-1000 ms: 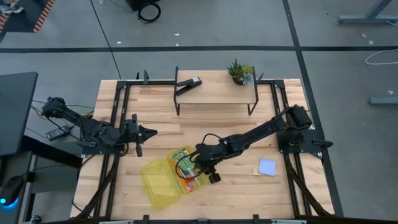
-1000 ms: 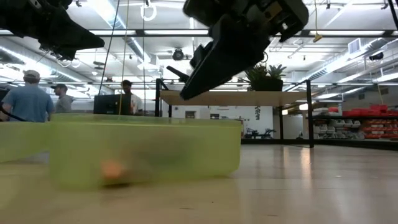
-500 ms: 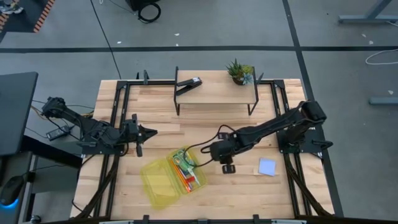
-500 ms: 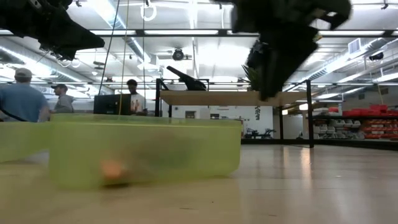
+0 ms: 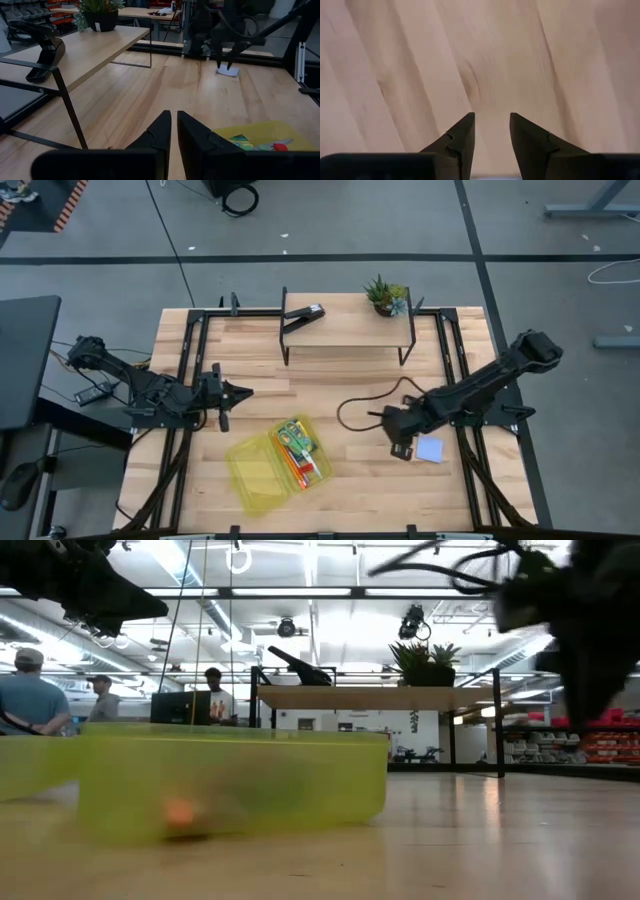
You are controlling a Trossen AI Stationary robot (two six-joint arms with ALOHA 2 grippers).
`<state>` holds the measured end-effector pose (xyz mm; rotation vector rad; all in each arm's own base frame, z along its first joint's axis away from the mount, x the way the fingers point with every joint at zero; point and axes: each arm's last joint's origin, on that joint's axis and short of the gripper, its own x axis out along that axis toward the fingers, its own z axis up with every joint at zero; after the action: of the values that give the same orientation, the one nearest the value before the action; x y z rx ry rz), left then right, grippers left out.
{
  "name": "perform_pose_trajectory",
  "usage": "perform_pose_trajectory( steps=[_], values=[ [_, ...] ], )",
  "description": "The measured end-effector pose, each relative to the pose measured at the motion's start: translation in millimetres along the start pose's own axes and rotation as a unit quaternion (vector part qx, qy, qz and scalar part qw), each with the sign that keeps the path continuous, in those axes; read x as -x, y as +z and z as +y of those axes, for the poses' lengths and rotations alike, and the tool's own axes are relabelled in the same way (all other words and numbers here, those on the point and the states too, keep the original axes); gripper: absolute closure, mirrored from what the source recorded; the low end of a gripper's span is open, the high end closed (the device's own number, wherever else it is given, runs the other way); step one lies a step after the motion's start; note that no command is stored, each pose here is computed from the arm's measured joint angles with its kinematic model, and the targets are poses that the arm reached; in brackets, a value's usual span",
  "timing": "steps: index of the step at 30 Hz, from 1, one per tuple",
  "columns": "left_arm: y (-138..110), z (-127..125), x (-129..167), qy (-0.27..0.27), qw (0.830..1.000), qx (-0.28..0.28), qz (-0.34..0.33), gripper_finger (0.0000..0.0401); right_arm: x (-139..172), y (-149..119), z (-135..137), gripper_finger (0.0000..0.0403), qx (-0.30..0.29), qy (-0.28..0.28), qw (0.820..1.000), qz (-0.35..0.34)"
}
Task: Pack school essentials
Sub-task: Put the white sticky note into the supply box
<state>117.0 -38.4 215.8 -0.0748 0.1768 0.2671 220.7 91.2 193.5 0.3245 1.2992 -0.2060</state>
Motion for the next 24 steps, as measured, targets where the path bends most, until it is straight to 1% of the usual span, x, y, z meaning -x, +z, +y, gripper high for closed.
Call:
perform_pose_trajectory(
  steps=[4, 7, 10, 12, 15, 19, 24],
  values=[
    [0.0, 0.0, 0.0, 0.0, 1.0, 0.0, 0.0, 0.0364, -2.8, -30.7, -3.6, 0.0273, -0.055, -0.002, 0.998, 0.013],
    [0.0, 0.0, 0.0, 0.0, 1.0, 0.0, 0.0, 0.0368, -9.5, -51.9, -2.0, 0.0273, -0.097, -0.001, 0.994, 0.047],
    [0.0, 0.0, 0.0, 0.0, 1.0, -0.001, 0.0, 0.0371, -14.3, -66.3, -0.4, 0.0273, -0.095, 0.005, 0.992, 0.084],
    [0.0, 0.0, 0.0, 0.0, 1.0, 0.0, 0.0, 0.037, -15.7, -72.1, 0.2, 0.0274, -0.111, 0.0, 0.99, 0.091],
    [0.0, 0.0, 0.0, 0.0, 1.0, 0.0, 0.0, 0.0366, -15.0, -77.3, 3.9, 0.0277, -0.128, -0.007, 0.988, 0.084],
    [-0.1, 0.0, 0.0, 0.0, 1.0, 0.0, 0.0, 0.0361, -11.5, -81.5, 13.7, 0.0294, -0.12, -0.036, 0.99, 0.064],
    [-0.1, 0.0, 0.0, 0.0, 1.0, 0.0, 0.0, 0.0363, -19.1, -86.1, 31.5, 0.0308, -0.102, -0.064, 0.991, 0.061]
  ],
)
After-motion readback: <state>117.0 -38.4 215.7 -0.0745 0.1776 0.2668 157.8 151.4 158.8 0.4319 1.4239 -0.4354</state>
